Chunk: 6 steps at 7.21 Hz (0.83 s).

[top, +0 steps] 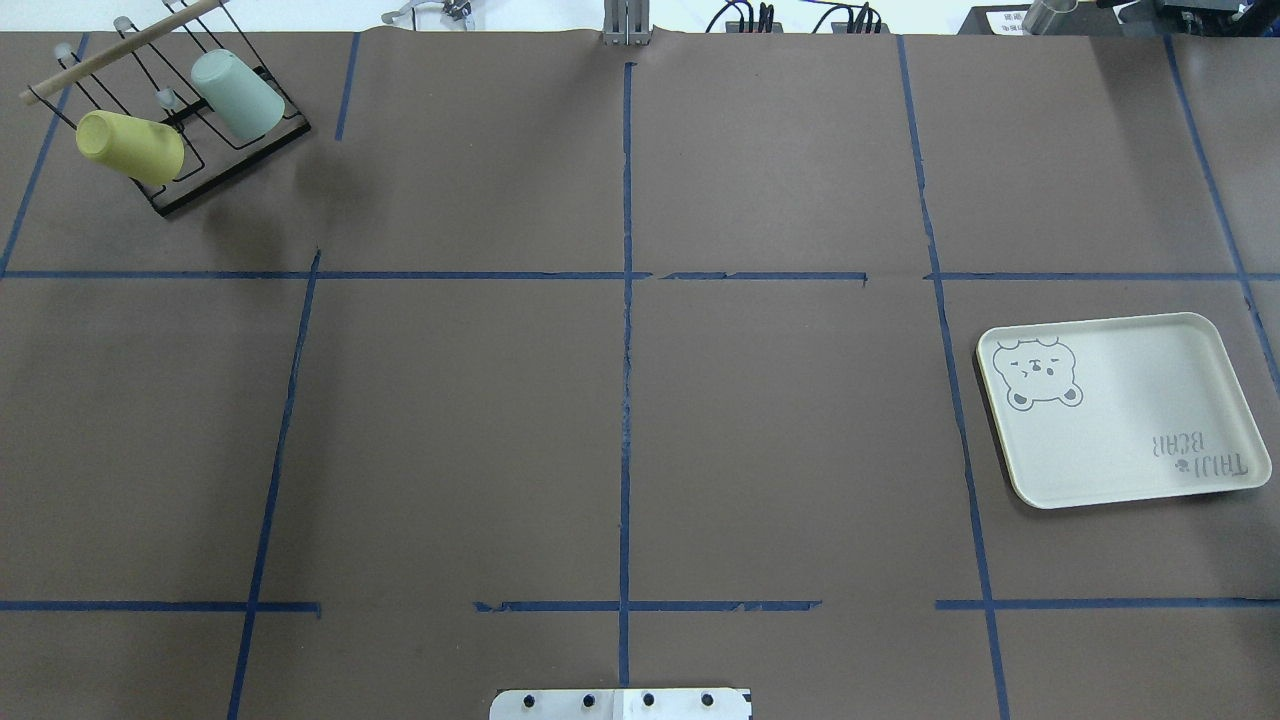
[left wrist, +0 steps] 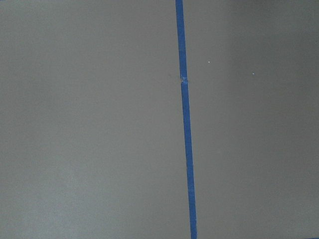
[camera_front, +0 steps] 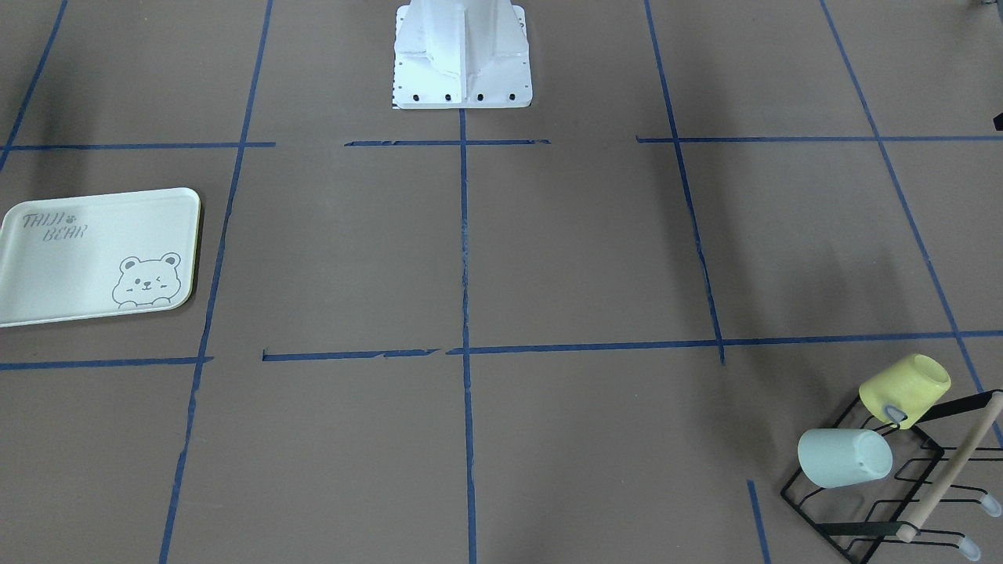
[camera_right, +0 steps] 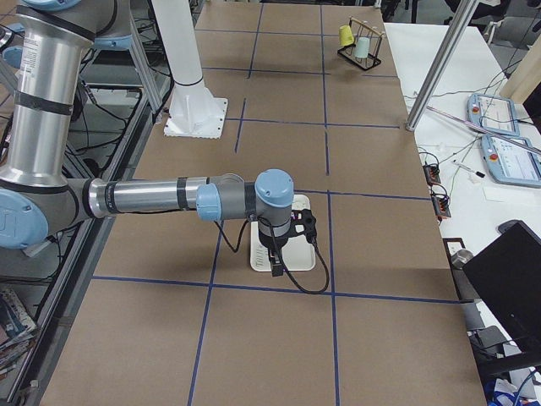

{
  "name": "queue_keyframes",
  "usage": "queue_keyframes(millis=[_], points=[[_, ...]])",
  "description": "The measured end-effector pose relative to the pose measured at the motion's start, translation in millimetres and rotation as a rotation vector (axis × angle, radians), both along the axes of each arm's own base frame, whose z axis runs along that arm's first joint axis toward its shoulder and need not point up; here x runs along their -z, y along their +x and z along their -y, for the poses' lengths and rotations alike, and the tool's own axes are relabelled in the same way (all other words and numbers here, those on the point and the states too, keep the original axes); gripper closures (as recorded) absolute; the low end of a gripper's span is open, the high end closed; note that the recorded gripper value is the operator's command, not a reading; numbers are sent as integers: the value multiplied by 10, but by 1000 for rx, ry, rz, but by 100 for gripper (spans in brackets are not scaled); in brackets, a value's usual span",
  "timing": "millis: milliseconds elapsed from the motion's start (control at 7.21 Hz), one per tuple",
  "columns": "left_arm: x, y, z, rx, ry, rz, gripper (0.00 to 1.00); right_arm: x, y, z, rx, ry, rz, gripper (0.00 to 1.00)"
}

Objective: Left arm grabs green cup and hands to right arm on tray

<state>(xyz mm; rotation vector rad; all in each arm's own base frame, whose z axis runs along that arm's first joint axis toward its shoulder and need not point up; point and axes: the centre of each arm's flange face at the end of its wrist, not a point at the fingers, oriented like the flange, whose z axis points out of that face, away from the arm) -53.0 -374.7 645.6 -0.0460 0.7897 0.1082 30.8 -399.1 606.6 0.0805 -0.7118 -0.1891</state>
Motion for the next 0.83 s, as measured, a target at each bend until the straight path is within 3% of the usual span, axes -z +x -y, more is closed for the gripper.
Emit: queue_keyframes(millis=[555,832], points=[[6,4,13,-2,3,1,0,6,-1,0,0,1,1,0],[135,17,160,0,35,-4,0,15,-1,0,0,3,2,0]])
